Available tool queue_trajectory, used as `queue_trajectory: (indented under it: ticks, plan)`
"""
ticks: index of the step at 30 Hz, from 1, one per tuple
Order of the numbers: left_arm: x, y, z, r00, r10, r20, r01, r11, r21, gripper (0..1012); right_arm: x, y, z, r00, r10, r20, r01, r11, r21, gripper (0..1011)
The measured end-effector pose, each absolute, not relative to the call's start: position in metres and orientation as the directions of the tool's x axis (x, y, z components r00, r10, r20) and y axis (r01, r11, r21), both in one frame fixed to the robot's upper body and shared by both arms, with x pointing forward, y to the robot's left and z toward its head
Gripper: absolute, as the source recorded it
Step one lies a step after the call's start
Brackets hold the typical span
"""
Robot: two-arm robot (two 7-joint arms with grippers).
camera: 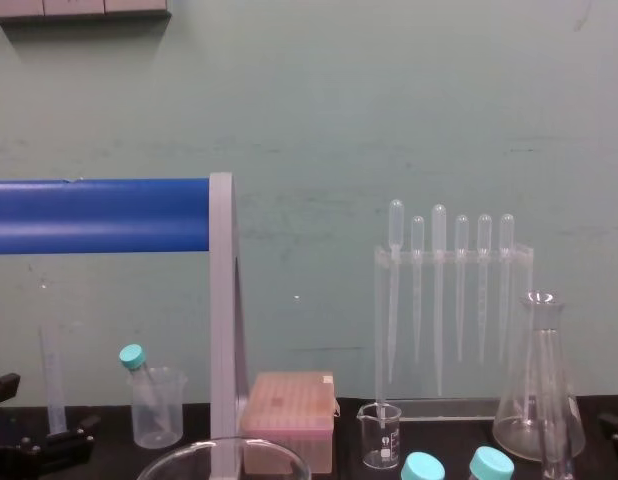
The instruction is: Hold the test tube with one hand and immerse one end into the beaker, then return it to the test tube rack.
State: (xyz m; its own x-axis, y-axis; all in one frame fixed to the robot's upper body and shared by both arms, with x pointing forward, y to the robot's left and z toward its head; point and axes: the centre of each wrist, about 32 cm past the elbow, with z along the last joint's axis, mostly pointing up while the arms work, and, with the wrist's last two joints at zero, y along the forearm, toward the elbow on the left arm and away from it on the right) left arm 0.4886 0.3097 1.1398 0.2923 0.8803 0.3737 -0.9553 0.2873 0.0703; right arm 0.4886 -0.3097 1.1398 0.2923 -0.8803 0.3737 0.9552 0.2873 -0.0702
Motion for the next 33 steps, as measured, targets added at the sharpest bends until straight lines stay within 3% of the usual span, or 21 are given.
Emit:
queue_trajectory:
  ticks: [9, 15, 20, 24, 29, 33]
  plan:
    - [0.489, 0.310, 1.140, 0.292, 0.880, 0.374, -0.955, 0.287, 0.070, 1000, 0.489, -0.313, 1.143, 0.294, -0.887, 0.355, 0.954, 0.293, -0.056, 1004]
    - [0.489, 0.310, 1.140, 0.292, 0.880, 0.374, -0.955, 0.287, 0.070, 1000, 0.486, -0.327, 1.161, 0.315, -0.922, 0.225, 0.942, 0.333, 0.047, 1004]
    - [0.489, 0.310, 1.140, 0.292, 0.880, 0.374, -0.955, 0.287, 0.070, 1000, 0.484, -0.341, 1.177, 0.408, -0.909, 0.080, 0.896, 0.416, 0.158, 1004]
    - [0.489, 0.310, 1.140, 0.292, 0.880, 0.374, -0.955, 0.287, 0.070, 1000, 0.486, -0.352, 1.188, 0.545, -0.838, -0.029, 0.817, 0.523, 0.244, 1004]
    - [0.489, 0.310, 1.140, 0.292, 0.880, 0.374, -0.955, 0.287, 0.070, 1000, 0.491, -0.354, 1.193, 0.678, -0.732, -0.071, 0.720, 0.641, 0.265, 1004]
    - [0.489, 0.310, 1.140, 0.292, 0.880, 0.374, -0.955, 0.287, 0.070, 1000, 0.493, -0.352, 1.193, 0.729, -0.680, -0.075, 0.674, 0.695, 0.248, 1004]
